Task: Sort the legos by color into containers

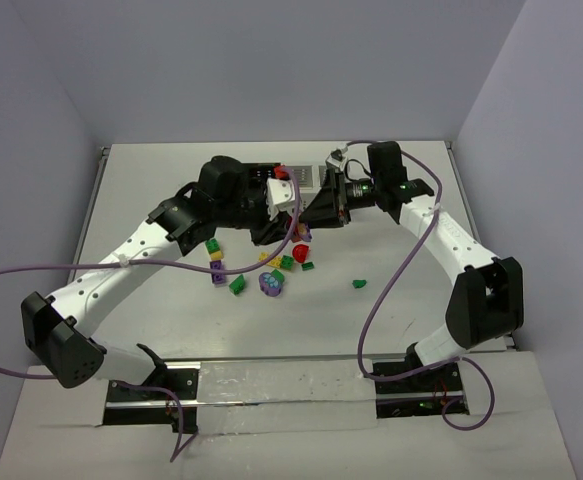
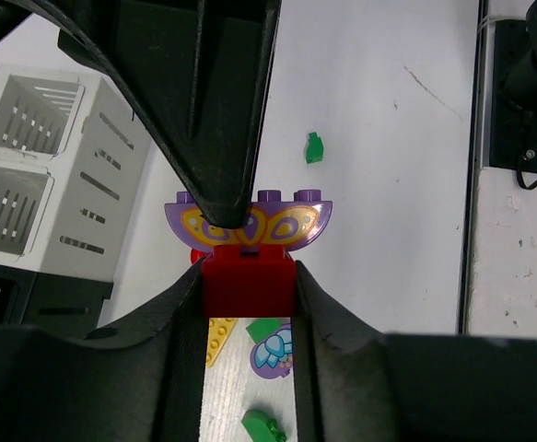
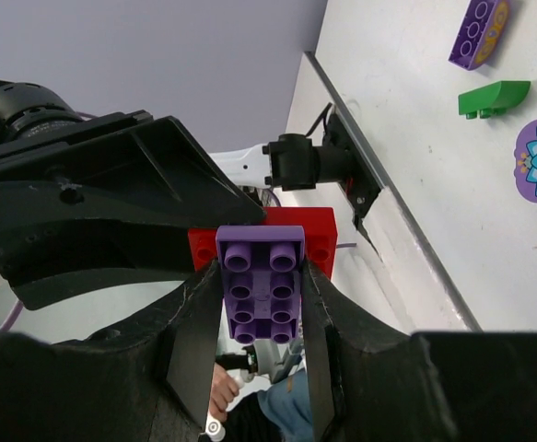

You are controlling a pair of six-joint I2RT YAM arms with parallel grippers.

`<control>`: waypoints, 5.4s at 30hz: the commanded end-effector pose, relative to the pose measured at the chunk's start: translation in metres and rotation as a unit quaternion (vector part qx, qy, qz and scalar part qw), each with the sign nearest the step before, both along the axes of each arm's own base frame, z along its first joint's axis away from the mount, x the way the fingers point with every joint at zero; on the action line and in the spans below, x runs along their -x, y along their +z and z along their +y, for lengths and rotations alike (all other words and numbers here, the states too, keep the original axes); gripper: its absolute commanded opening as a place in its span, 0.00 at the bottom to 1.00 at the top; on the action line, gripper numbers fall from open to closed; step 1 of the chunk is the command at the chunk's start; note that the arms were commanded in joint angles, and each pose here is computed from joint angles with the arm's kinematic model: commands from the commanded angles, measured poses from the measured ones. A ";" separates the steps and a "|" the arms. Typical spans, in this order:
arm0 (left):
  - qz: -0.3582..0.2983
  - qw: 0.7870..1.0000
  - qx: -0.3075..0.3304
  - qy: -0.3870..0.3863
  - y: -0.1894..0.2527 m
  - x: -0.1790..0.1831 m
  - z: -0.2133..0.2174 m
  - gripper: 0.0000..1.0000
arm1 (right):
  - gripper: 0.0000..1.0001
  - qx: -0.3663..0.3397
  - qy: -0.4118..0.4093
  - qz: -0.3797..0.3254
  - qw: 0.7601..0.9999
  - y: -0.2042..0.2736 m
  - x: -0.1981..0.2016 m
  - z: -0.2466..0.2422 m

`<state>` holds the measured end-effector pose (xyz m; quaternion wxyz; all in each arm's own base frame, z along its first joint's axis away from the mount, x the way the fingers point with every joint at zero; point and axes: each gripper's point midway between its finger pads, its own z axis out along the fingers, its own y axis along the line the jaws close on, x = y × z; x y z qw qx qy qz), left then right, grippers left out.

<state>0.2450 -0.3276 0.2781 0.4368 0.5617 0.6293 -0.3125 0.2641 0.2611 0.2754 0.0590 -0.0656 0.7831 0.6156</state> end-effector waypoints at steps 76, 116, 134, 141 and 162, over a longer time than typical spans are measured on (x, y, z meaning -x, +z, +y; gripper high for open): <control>0.112 0.939 0.110 0.308 0.014 -0.221 -0.002 0.00 | 0.99 0.348 -0.388 -0.450 0.725 -0.065 -0.245 -0.096; 0.066 0.946 0.070 0.309 0.027 -0.193 -0.008 0.68 | 1.00 0.340 -0.363 -0.411 0.764 0.016 -0.124 -0.166; 0.148 0.955 -0.083 0.243 -0.149 -0.068 -0.032 0.51 | 1.00 0.352 -0.374 -0.377 0.771 -0.007 -0.100 -0.202; 0.152 0.940 -0.088 0.291 -0.172 -0.071 -0.047 0.56 | 1.00 0.356 -0.372 -0.368 0.774 -0.016 -0.099 -0.203; 0.166 0.907 -0.124 0.366 -0.214 -0.098 -0.061 0.46 | 1.00 0.360 -0.373 -0.358 0.776 -0.029 -0.100 -0.204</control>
